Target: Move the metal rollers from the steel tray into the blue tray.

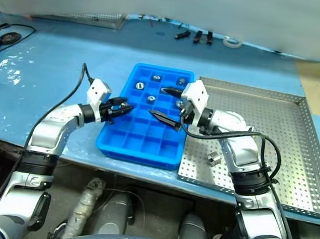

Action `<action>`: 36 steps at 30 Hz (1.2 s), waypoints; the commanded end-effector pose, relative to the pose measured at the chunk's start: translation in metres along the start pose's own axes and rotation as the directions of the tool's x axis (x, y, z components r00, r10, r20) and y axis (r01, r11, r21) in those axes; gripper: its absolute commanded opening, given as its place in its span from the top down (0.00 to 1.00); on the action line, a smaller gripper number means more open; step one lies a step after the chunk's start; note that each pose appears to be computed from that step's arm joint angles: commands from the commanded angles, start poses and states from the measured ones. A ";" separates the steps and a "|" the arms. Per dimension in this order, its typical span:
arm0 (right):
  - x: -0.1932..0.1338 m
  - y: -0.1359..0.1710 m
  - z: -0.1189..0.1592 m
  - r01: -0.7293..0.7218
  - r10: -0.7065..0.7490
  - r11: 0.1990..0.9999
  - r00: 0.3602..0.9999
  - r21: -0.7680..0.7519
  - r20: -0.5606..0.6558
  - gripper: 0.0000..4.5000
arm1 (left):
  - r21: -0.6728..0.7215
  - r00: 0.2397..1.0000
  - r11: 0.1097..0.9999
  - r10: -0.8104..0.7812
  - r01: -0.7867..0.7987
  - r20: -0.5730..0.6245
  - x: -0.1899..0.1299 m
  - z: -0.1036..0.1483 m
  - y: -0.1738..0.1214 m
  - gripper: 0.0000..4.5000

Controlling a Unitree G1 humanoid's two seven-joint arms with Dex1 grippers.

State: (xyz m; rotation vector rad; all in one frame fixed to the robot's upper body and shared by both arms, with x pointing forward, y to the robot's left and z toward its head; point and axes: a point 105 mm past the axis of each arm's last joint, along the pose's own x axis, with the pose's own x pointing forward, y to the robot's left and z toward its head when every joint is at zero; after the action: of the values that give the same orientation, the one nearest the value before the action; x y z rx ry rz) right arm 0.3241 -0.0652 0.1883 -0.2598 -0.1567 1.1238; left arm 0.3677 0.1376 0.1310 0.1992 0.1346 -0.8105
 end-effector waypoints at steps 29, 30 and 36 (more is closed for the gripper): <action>-0.120 0.018 -0.007 0.481 -0.480 0.876 0.865 -0.027 -0.144 0.00 | 0.218 0.642 0.619 -0.765 0.755 -0.053 0.083 0.067 -0.109 0.01; -0.126 0.023 -0.008 0.503 -0.500 0.864 0.851 -0.025 -0.160 0.00 | 0.223 0.622 0.595 -0.779 0.772 -0.077 0.086 0.063 -0.114 0.01; -0.160 0.054 -0.012 0.651 -0.637 0.759 0.736 -0.018 -0.230 0.00 | 0.270 0.505 0.451 -0.844 0.851 -0.182 0.100 0.052 -0.144 0.01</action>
State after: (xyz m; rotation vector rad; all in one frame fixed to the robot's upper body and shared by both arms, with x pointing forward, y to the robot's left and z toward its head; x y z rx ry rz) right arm 0.2196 -0.1914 0.1453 -0.2189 0.0638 0.4188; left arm 0.3349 -0.0357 0.1367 0.4088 0.1539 -1.8443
